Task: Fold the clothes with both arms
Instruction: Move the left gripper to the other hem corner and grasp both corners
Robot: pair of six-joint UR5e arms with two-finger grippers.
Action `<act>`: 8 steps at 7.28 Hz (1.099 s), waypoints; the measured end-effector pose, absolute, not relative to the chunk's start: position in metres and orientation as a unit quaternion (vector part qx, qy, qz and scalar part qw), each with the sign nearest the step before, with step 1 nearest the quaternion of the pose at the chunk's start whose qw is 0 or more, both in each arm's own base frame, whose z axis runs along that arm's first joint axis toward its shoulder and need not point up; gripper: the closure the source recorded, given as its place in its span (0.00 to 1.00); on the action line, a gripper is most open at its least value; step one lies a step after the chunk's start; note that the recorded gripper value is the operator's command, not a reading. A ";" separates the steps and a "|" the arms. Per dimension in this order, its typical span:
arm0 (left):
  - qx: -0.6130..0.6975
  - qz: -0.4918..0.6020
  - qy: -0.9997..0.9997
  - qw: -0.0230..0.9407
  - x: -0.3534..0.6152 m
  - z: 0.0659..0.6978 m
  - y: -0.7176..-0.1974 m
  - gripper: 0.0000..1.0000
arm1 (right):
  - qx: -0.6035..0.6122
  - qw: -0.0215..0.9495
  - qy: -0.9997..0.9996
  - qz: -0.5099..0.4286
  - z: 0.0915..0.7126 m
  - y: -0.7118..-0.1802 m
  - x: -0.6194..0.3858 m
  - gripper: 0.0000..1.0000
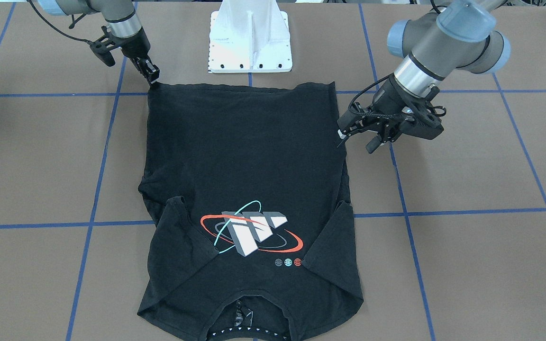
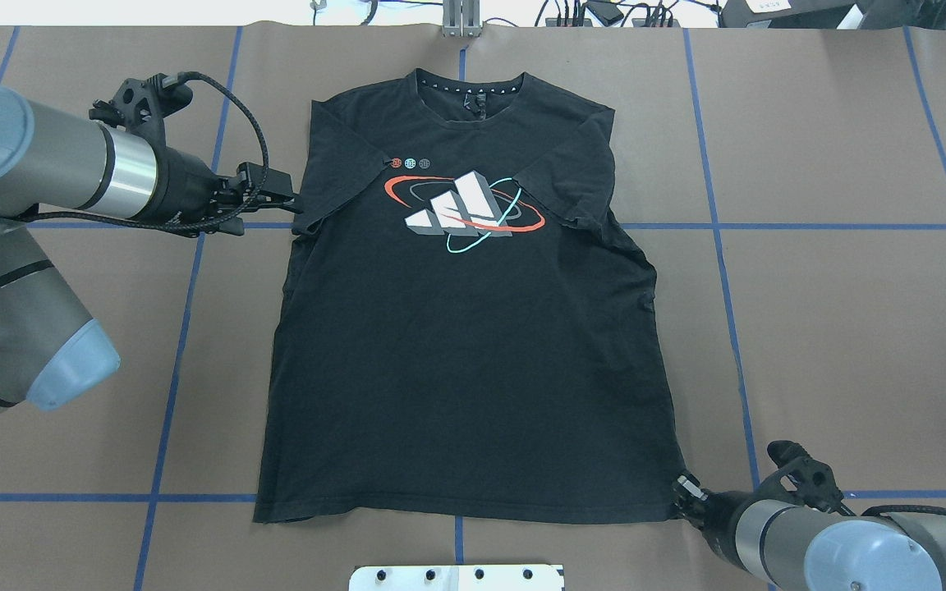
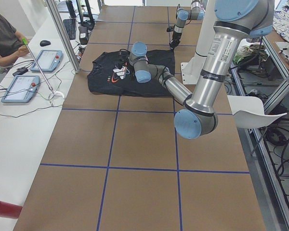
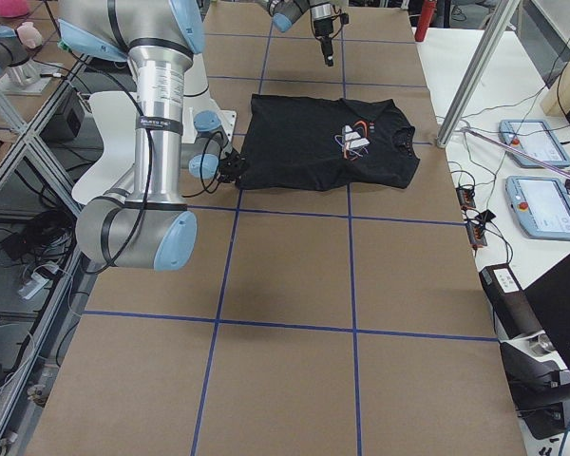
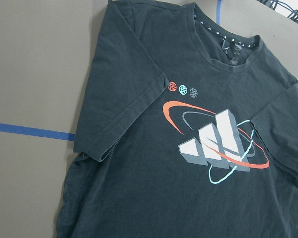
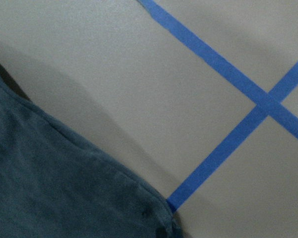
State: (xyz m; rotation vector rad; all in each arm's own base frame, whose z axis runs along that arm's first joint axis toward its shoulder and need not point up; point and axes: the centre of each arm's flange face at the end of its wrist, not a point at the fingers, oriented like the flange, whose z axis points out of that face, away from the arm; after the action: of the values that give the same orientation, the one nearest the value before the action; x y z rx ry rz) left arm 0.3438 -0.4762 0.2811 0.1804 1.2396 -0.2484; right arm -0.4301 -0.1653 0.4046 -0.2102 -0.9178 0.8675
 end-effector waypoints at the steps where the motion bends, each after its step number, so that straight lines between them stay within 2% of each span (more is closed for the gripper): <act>1: 0.075 -0.136 0.568 0.808 0.345 0.295 -0.461 0.02 | -0.100 0.798 -0.434 0.407 0.398 -0.168 -0.424 1.00; 5: -0.004 -0.213 0.522 0.826 0.402 0.345 -0.299 0.13 | -0.111 0.798 -0.435 0.403 0.391 -0.169 -0.411 1.00; 8: -0.040 -0.214 0.484 0.847 0.449 0.368 -0.223 0.21 | -0.111 0.798 -0.433 0.403 0.391 -0.170 -0.407 1.00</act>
State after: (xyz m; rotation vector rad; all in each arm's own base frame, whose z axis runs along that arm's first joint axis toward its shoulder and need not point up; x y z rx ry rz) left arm 0.4490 -0.2227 0.3676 -0.0847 1.0209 -0.4517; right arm -0.4072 -0.1696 0.3912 -0.2391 -0.9302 0.8648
